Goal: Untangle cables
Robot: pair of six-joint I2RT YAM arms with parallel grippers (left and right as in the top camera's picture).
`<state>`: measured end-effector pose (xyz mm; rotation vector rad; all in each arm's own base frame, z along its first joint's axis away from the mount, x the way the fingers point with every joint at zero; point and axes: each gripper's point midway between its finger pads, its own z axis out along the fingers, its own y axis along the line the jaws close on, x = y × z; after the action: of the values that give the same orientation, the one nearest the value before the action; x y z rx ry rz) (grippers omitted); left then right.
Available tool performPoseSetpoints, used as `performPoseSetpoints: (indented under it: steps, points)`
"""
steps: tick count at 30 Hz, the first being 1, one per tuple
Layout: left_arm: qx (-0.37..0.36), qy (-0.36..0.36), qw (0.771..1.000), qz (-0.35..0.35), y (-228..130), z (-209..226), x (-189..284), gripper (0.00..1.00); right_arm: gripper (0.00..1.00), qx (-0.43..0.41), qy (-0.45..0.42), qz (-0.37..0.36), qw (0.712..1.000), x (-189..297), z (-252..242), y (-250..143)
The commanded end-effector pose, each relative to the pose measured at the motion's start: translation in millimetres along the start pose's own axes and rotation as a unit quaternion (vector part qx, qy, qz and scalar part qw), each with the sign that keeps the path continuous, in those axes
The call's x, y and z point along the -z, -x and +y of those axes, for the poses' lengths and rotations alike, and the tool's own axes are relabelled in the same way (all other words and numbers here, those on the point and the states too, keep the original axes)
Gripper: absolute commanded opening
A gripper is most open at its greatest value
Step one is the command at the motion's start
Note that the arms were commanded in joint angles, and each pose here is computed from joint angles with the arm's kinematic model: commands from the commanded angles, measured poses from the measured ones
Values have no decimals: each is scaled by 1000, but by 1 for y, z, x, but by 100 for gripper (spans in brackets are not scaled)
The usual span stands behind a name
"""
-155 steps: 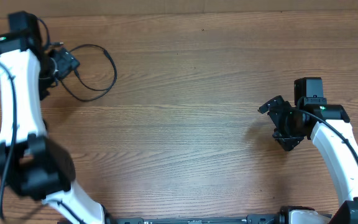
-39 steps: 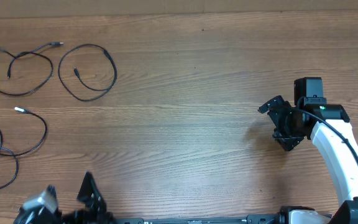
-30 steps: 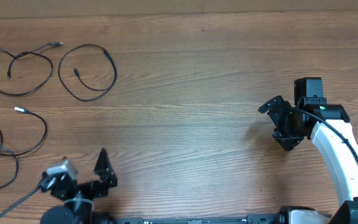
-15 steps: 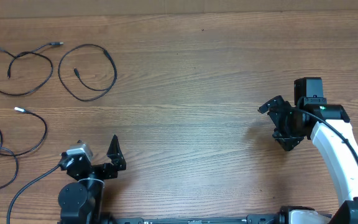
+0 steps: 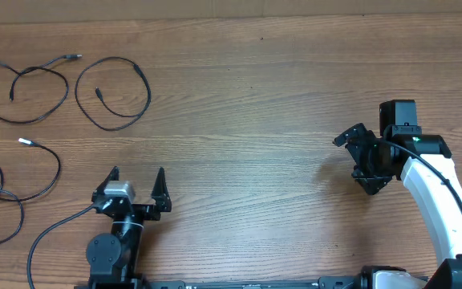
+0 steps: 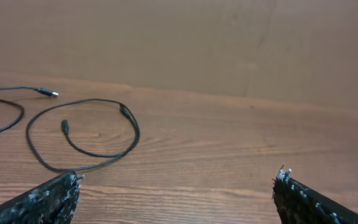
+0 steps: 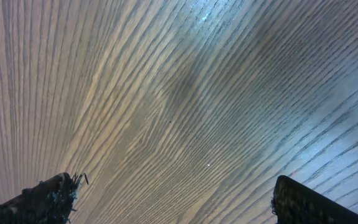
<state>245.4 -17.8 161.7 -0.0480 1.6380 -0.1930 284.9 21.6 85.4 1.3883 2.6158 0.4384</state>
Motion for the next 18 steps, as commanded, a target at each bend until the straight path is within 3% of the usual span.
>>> performPoseSetpoints:
  steps: [1, 18]
  points:
    - [-47, -12, 999, 3, -4, -4, 0, 100, 100, 6, 3, -5, 1000, 2, 0, 0]
    - [-45, -14, 999, 4, -5, -4, 0, 100, 100, 6, 3, -5, 1000, 2, 1, 0]
